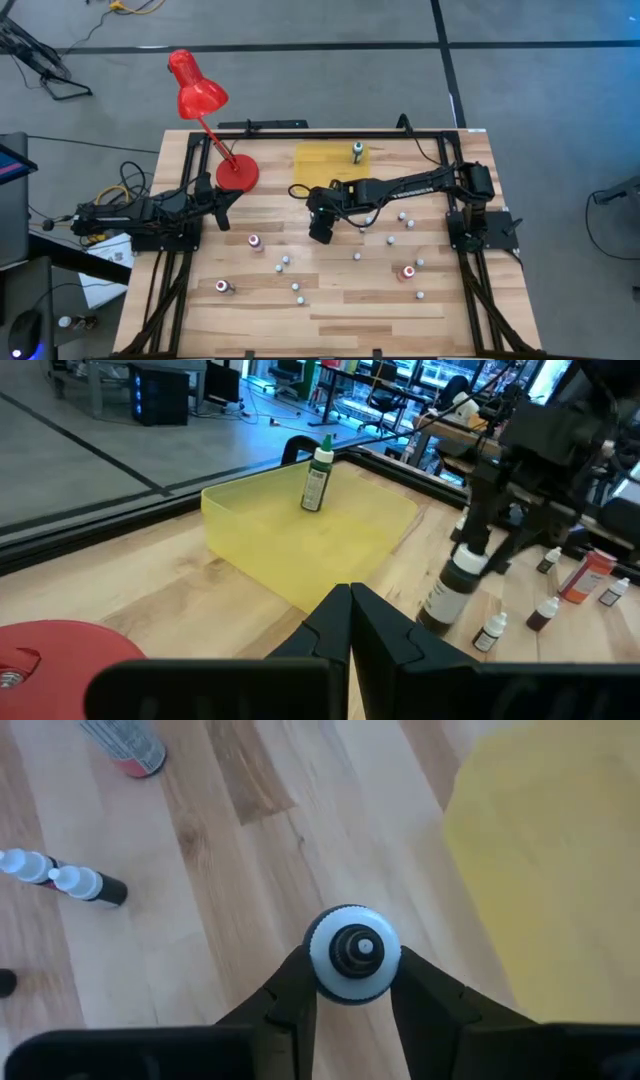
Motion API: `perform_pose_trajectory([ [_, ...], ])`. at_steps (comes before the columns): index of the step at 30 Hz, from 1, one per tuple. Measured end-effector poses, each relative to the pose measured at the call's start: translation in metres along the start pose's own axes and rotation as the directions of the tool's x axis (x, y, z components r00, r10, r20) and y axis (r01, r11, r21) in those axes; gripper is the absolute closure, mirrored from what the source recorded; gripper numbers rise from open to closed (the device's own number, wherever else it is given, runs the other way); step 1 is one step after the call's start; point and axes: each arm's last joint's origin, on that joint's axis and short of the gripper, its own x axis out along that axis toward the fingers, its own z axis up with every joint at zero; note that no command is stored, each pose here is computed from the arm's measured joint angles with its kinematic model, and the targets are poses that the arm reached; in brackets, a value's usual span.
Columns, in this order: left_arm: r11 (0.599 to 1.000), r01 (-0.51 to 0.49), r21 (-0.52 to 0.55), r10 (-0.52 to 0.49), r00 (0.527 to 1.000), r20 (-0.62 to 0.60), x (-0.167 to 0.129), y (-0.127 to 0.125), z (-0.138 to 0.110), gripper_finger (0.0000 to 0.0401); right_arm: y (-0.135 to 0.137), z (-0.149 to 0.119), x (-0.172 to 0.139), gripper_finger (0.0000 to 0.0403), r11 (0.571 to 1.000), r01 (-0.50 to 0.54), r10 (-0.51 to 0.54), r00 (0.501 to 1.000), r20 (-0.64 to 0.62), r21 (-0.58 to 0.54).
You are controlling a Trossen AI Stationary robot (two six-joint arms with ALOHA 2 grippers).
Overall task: Pick & Place food coloring
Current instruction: Put the large black food coloring bottle into the yellow bin
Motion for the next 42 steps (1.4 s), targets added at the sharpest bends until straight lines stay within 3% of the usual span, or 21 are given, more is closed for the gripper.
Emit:
perform_pose_trajectory([
  [7, 1.000, 0.001, 0.000, -0.001, 1.000, 0.000, 0.000, 0.000, 0.000, 0.0401, -0.005, 0.015, -0.025, 0.0304, 0.985, 0.148, -0.151, 0.988, -0.034, -0.089],
  [13, 1.000, 0.001, -0.005, -0.001, 1.000, -0.001, 0.000, 0.000, 0.000, 0.0401, -0.015, 0.036, -0.051, 0.0303, 0.970, 0.143, -0.152, 0.988, -0.032, -0.197],
  [17, 1.000, 0.002, -0.006, -0.002, 1.000, -0.001, 0.000, 0.000, 0.000, 0.0401, -0.034, 0.045, -0.058, 0.0302, 0.967, 0.145, -0.157, 0.987, -0.041, -0.211],
  [22, 1.000, 0.002, -0.006, -0.002, 1.000, -0.001, 0.000, 0.000, 0.000, 0.0401, -0.074, 0.044, -0.055, 0.0301, 0.986, 0.100, -0.117, 0.984, -0.131, -0.132],
  [32, 1.000, -0.001, 0.009, 0.001, 1.000, -0.010, 0.000, 0.000, -0.001, 0.0401, -0.134, 0.019, -0.035, 0.0301, 0.980, 0.198, -0.190, 0.953, -0.236, 0.011],
  [36, 0.999, -0.014, 0.032, 0.016, 0.999, -0.044, 0.000, 0.002, -0.004, 0.0401, -0.140, -0.002, -0.043, 0.0302, 0.975, 0.211, -0.197, 0.963, -0.184, 0.063],
  [42, 0.998, -0.051, 0.038, 0.052, 0.998, -0.039, 0.000, 0.003, -0.005, 0.0401, -0.146, -0.029, -0.063, 0.0300, 0.956, 0.212, -0.216, 0.976, -0.001, 0.201],
])
